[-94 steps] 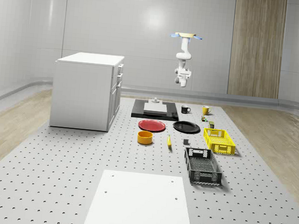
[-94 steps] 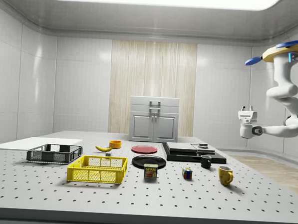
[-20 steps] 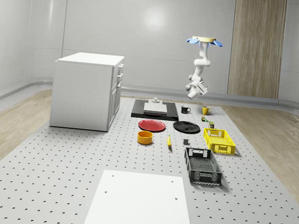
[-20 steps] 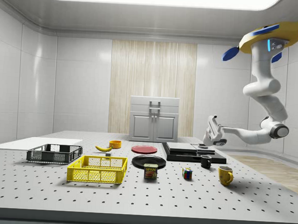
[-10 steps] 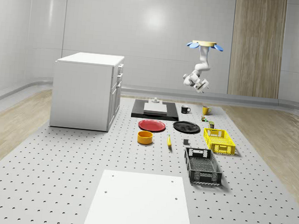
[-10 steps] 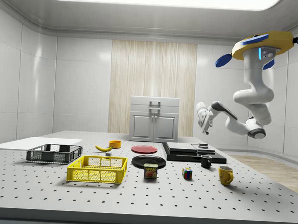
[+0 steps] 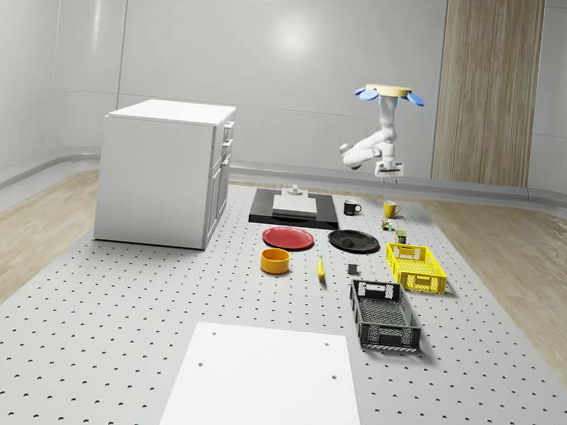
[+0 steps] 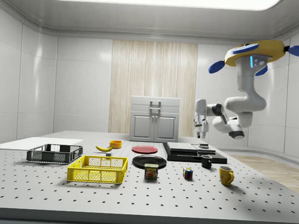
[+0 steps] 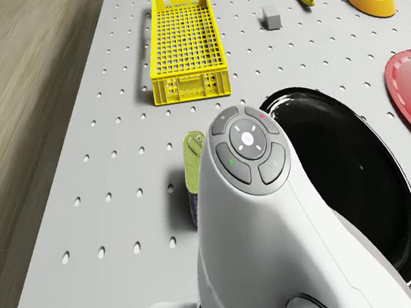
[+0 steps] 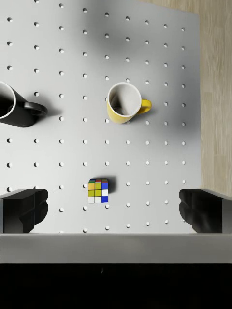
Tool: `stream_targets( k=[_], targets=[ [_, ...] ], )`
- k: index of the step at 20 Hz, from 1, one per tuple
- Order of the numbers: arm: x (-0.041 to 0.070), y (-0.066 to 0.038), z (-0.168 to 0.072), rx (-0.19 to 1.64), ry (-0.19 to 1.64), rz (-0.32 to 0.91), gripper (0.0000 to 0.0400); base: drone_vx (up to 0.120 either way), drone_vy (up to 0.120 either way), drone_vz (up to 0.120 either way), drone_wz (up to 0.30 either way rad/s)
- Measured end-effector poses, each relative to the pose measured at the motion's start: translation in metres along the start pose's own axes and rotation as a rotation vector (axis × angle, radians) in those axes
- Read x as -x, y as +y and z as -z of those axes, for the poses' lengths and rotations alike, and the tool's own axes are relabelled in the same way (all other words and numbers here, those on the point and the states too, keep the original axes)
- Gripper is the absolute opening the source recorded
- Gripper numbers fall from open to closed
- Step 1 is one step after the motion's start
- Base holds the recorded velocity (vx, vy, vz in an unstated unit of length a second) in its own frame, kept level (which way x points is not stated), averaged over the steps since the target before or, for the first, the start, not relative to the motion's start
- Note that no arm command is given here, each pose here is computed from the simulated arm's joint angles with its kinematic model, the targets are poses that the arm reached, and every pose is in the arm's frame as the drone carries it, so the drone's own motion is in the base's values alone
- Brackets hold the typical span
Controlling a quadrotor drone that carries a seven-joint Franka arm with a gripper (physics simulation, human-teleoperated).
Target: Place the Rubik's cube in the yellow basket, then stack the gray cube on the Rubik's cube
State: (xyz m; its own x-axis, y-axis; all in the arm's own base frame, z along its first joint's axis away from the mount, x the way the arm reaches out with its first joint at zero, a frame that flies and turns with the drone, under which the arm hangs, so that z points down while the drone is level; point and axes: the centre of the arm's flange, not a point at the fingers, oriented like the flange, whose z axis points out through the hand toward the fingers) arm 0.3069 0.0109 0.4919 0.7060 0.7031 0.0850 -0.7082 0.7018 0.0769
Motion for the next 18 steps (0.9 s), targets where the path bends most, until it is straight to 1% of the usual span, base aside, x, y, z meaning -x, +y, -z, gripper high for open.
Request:
stream_targets(
  k=[4,10,16,18],
  targets=[
    [0.0041,-0.004,0.0001,0.04,0.043,0.001,0.04,0.12,0.0,-0.12,0.0],
    [0.0067,-0.0066,-0.0001,0.065,0.069,0.002,0.04,0.12,0.0,-0.12,0.0],
    [0.0075,-0.0074,-0.0001,0.073,0.078,0.002,0.04,0.007,0.0,-0.12,0.0],
    [0.0077,-0.0075,-0.0001,0.074,0.08,0.002,0.04,0.0,-0.08,-0.12,0.0]
  ],
)
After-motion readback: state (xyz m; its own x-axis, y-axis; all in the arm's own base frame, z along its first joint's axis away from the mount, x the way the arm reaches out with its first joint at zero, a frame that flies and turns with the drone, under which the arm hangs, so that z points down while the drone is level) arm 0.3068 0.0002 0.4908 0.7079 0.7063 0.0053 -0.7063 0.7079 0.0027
